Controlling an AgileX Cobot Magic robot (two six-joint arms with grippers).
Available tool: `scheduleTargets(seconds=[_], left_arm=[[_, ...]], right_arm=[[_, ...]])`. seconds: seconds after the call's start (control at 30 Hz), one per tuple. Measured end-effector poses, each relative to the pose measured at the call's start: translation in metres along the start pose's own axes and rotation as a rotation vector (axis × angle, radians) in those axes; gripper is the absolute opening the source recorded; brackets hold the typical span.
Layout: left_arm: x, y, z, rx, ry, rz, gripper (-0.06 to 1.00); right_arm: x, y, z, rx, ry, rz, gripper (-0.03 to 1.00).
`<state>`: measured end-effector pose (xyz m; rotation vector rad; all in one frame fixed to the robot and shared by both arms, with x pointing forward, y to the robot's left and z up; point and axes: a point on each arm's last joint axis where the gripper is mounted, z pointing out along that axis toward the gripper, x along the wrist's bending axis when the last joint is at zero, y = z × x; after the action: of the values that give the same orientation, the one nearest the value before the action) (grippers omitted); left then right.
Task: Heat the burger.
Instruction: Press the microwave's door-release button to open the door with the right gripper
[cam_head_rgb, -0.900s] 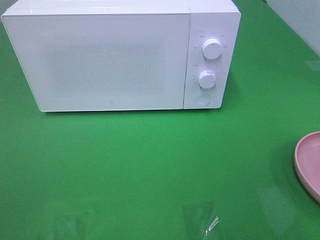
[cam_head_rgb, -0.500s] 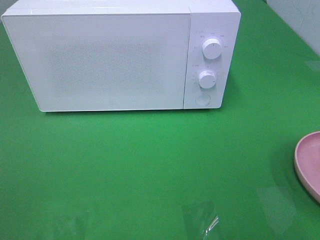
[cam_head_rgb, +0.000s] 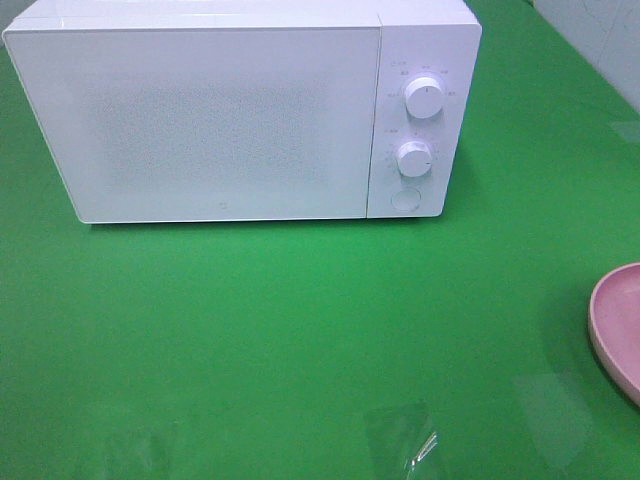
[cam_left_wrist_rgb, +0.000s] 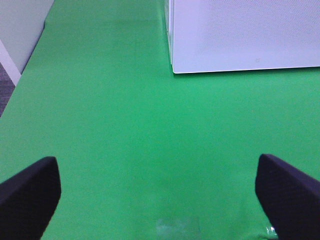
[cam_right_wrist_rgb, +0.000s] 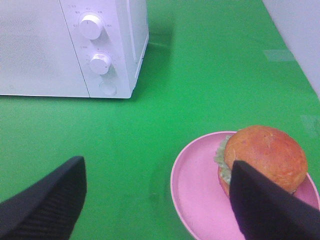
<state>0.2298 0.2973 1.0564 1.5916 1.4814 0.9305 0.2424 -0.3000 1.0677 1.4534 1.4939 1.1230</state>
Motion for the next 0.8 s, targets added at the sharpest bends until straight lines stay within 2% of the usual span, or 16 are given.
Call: scheduleTargets(seconds=[0.37, 0.8], left_arm=[[0.0, 0.0, 0.0, 0.0, 0.0, 0.0, 0.98], [0.0, 0.0, 0.0, 0.0, 0.0, 0.0, 0.98]], right_arm=[[0.003, 0.024, 0.038, 0.037, 0.001, -0.003, 0.76], [0.005, 0.032, 0.079, 0.046, 0.005, -0.006, 0.76]])
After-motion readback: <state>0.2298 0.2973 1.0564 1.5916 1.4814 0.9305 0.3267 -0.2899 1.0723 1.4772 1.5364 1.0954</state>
